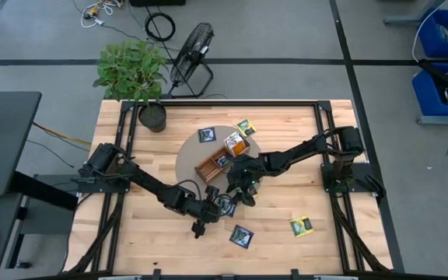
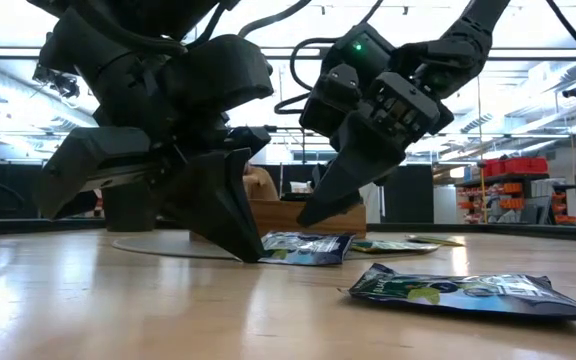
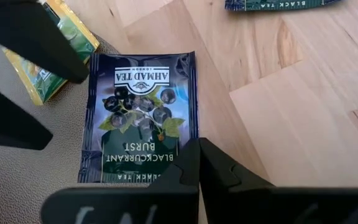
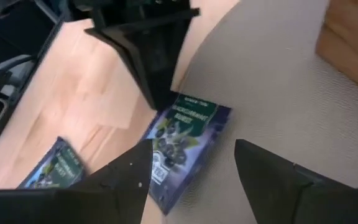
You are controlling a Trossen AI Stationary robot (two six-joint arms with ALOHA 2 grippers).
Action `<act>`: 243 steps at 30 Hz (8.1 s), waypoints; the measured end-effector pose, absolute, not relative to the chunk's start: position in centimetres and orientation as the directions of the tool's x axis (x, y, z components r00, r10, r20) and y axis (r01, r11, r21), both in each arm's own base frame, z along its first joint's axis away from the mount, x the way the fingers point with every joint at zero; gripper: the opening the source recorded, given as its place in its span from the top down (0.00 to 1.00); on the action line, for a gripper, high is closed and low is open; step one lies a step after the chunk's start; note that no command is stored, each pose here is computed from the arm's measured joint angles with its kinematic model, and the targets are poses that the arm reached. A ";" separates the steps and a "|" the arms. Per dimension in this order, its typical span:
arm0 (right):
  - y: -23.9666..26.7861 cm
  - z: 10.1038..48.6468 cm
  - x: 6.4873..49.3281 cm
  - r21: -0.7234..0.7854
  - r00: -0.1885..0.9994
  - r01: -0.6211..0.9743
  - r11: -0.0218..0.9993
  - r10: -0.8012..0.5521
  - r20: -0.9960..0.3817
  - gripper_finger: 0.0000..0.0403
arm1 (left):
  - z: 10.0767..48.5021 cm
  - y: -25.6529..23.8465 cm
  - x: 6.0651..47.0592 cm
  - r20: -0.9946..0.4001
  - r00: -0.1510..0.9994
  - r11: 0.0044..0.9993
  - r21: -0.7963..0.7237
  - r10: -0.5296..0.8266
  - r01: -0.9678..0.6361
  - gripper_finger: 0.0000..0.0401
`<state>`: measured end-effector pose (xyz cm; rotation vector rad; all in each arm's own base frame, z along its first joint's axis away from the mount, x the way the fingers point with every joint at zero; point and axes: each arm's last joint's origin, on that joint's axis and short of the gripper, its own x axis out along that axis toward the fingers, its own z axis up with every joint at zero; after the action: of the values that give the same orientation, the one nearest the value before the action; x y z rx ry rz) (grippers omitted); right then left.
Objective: Pick & Place Tea
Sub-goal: Put the purple tea bag into the middle section of the wooden organizer
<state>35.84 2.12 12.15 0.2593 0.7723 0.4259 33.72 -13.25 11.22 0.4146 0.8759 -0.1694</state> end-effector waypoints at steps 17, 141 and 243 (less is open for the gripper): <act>2.5 10.2 36.8 0.430 0.619 -0.255 0.866 0.488 -0.615 0.42 | 11.2 -13.3 33.7 -0.770 0.637 0.906 0.297 0.039 0.303 1.00; 6.6 20.7 29.9 -0.248 0.856 -0.170 0.954 0.018 -0.517 0.44 | 15.2 -8.5 30.7 -0.251 0.952 0.973 0.188 0.177 -0.132 1.00; -2.2 18.9 30.3 -0.622 0.913 -0.256 0.740 -0.026 -0.407 1.00 | 14.1 -9.8 22.1 0.107 0.990 0.974 0.195 0.094 -0.114 0.62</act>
<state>30.34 -2.25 18.92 -0.7322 0.4100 0.1303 22.14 -9.82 14.13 0.2021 -0.0975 0.1052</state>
